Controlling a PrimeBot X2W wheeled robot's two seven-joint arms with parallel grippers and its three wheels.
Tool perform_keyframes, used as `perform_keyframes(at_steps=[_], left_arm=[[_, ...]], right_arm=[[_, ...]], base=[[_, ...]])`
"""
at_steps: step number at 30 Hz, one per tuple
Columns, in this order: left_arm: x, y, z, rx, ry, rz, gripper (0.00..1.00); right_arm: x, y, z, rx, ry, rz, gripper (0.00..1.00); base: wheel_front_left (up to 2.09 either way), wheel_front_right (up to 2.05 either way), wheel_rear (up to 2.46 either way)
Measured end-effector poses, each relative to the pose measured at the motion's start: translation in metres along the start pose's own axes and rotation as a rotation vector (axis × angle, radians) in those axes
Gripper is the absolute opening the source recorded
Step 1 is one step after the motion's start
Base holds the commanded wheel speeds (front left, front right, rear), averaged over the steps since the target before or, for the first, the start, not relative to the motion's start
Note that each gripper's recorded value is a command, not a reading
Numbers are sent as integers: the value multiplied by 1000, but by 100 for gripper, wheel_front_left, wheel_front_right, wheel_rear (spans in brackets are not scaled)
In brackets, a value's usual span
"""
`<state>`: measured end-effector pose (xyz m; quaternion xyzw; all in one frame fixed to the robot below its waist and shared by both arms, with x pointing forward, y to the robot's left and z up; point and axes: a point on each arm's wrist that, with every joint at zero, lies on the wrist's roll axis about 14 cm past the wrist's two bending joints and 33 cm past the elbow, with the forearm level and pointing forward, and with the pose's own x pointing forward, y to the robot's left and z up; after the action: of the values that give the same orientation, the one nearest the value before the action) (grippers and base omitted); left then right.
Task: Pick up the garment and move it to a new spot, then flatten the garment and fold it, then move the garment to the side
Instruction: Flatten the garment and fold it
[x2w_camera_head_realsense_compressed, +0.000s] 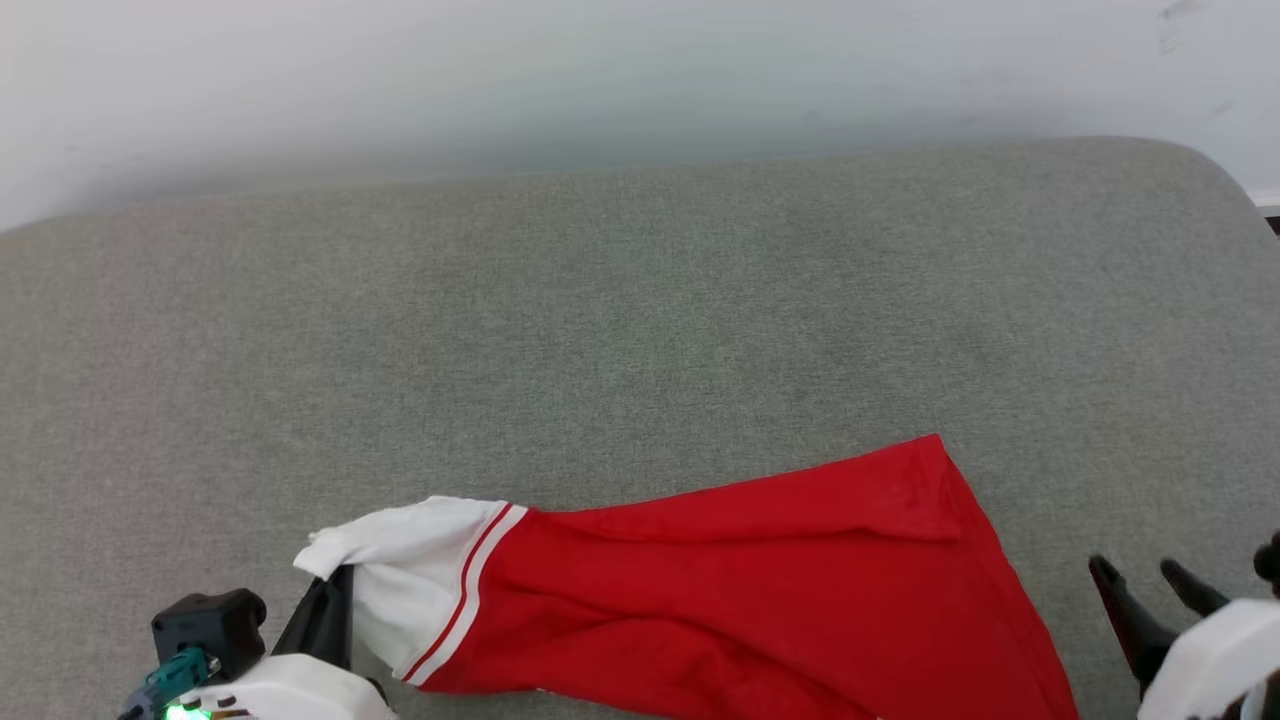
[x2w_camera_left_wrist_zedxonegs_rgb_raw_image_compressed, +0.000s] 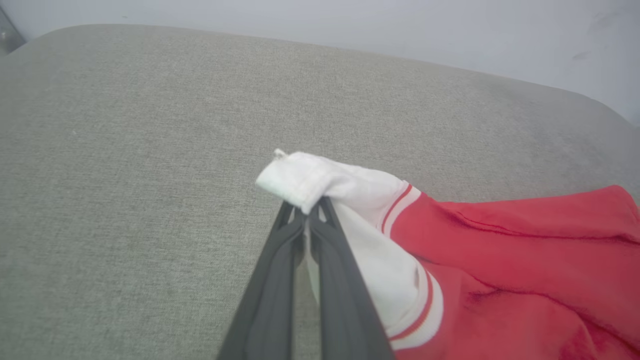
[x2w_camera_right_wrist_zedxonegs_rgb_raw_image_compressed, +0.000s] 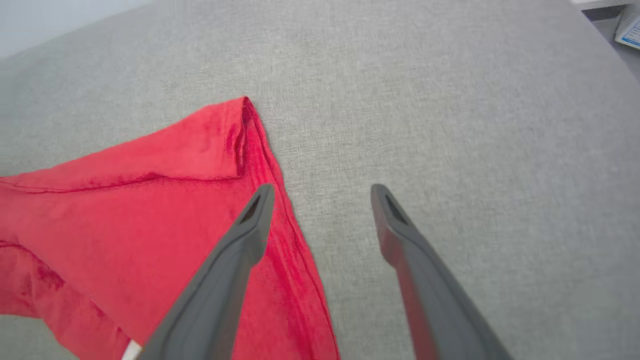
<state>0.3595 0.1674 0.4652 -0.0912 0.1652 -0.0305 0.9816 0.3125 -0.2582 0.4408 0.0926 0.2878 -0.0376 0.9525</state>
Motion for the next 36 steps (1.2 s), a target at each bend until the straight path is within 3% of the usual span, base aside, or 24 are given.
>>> perform_keyframes(at_steps=[6,15,24,25,27,28,36], left_arm=[[8,-8,9,6,-21,-29,0],[35,-16,18,18,-40,-77,0],[49,-5,11,17,-31,-50,0],[50,-3,9,14,-28,-45,0],[52,-1,6,11,-20,-40,0],[52,-1,6,10,-21,-40,0],[52,1,10,18,-38,-42,0]], right_arm=[[36,20,26,-20,-19,81,100],[101,62,40,-164,237,199,100],[135,84,-10,-294,584,243,100],[137,85,-14,-305,612,245,89],[139,86,-17,-322,644,248,5],[140,85,-17,-330,656,247,0],[139,93,-3,-366,581,265,0]], base=[[0,0,0],[0,0,0],[0,0,0],[0,0,0],[0,0,0],[0,0,0],[0,0,0]])
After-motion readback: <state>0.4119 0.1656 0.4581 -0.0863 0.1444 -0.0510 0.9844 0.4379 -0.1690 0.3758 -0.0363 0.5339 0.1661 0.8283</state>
